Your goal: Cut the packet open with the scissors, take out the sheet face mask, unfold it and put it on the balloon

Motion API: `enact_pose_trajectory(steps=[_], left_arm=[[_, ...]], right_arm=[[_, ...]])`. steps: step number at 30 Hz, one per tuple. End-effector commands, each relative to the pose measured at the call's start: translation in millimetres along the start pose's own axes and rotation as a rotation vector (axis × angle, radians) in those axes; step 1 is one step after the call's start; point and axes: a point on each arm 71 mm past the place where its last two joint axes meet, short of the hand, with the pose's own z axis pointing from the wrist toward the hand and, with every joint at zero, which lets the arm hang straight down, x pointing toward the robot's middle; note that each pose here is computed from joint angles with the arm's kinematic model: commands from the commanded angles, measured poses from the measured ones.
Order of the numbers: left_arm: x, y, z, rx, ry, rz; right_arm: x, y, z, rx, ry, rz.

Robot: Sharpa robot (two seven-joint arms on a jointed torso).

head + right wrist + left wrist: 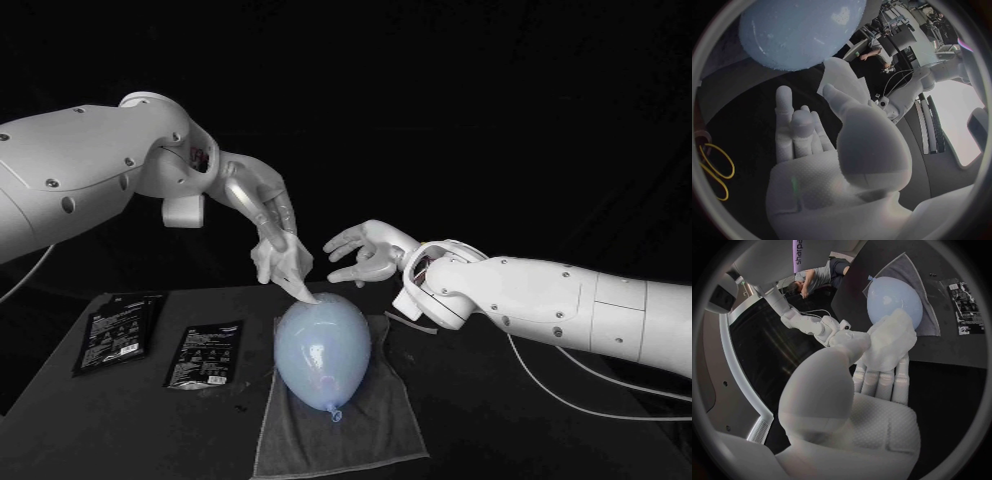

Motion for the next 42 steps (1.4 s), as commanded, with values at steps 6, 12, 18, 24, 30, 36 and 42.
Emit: enact_pose_trajectory(steps=[6,12,18,24,30,36,42], left_arm=[[2.2,0.0,-3.0,-0.048,0.036,0.057],[3.6,-2.2,-3.1,-0.042,0.042,0.063],[5.0,-3.9,-3.5,-0.037,0.049,0.066],[6.3,-4.2,-4.8,-0.035,0.053,0.066],[8.0,-5.7,-5.3,-0.027,0.056,0.067],[8.7,-7.9,-5.3,-0.012,0.05,0.067],[8.5,-9.8,-5.4,0.003,0.043,0.064]], right_arm=[[16.3,8.8,0.8,-0.056,0.08,0.067],[21.5,11.7,8.4,-0.056,0.055,0.115],[22.3,12.2,15.1,-0.057,0.013,0.131],[21.0,11.5,19.2,-0.057,-0.017,0.136],[21.9,11.8,22.4,-0.058,-0.018,0.139],[25.7,13.4,24.8,-0.065,0.012,0.144],[31.7,16.0,25.9,-0.079,0.053,0.146]])
